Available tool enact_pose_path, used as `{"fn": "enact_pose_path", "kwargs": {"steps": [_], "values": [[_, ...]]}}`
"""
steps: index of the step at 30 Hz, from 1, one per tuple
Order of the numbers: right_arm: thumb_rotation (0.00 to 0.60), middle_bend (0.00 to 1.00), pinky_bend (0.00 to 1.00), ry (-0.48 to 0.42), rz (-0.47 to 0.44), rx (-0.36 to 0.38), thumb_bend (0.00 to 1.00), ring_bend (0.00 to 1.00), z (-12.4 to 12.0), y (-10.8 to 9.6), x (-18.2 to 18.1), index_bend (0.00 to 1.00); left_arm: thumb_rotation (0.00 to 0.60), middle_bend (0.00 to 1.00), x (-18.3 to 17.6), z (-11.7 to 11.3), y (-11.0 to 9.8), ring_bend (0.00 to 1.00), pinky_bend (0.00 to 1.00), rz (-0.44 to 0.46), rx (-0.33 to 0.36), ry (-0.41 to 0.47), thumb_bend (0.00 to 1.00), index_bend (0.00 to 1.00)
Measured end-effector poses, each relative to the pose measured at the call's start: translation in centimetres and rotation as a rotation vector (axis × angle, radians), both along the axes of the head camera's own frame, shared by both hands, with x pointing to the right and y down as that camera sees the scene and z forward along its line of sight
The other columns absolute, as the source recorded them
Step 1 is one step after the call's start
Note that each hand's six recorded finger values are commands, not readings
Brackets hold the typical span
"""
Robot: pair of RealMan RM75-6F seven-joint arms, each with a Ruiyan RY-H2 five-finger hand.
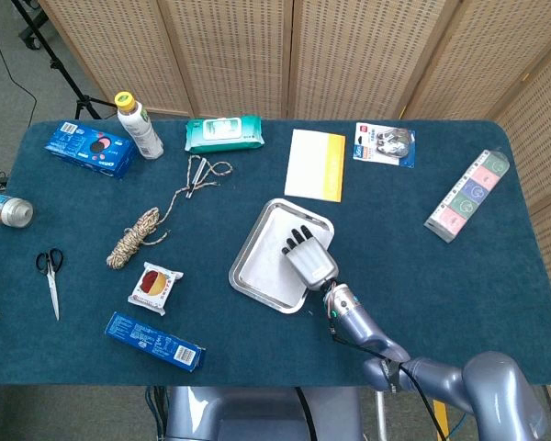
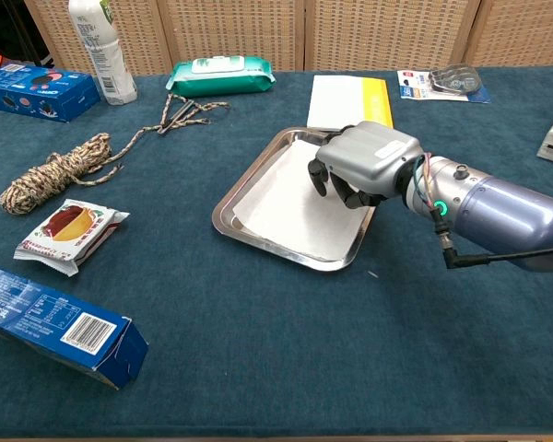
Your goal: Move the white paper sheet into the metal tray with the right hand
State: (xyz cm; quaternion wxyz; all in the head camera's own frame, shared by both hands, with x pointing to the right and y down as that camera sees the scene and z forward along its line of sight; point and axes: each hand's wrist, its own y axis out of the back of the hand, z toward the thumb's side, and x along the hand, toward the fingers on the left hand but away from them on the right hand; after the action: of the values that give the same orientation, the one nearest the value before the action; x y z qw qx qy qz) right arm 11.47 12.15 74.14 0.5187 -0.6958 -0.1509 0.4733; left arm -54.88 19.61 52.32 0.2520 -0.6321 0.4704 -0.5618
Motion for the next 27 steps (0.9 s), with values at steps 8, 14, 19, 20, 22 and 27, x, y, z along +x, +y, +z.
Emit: {"fn": "enact_pose_path", "kwargs": {"steps": [8,14,19,20,22,27], "values": [[0.600,0.34,0.16,-0.011,-0.009,0.014,0.98,0.18,-0.4,0.0,-0.5,0.42,0.600,0.00,-0.1,0.0,0.0,0.00,0.00,-0.002,0.000,0.002,0.00,0.00],[0.600,0.34,0.16,-0.041,-0.006,0.012,0.98,0.18,-1.2,0.1,-0.6,0.42,0.600,0.00,0.0,-0.1,0.1,0.00,0.00,0.001,0.002,0.003,0.00,0.00],[0.600,0.34,0.16,-0.051,-0.018,0.007,0.98,0.18,-2.0,0.5,-0.2,0.42,0.600,0.00,0.0,-0.1,0.1,0.00,0.00,0.003,0.003,0.003,0.00,0.00],[0.600,0.34,0.16,-0.047,-0.022,0.006,0.98,0.18,-2.1,0.7,0.0,0.42,0.600,0.00,0.1,-0.1,0.1,0.00,0.00,0.003,0.003,0.002,0.00,0.00],[0.600,0.34,0.16,-0.038,-0.029,0.000,0.98,0.18,-1.9,1.1,0.5,0.42,0.600,0.00,0.1,-0.1,0.1,0.00,0.00,0.004,0.002,0.001,0.00,0.00],[0.600,0.34,0.16,-0.027,-0.025,-0.011,0.98,0.18,-1.5,1.4,1.0,0.42,0.600,0.00,0.2,0.0,0.2,0.00,0.00,0.007,0.000,-0.001,0.00,0.00]]}}
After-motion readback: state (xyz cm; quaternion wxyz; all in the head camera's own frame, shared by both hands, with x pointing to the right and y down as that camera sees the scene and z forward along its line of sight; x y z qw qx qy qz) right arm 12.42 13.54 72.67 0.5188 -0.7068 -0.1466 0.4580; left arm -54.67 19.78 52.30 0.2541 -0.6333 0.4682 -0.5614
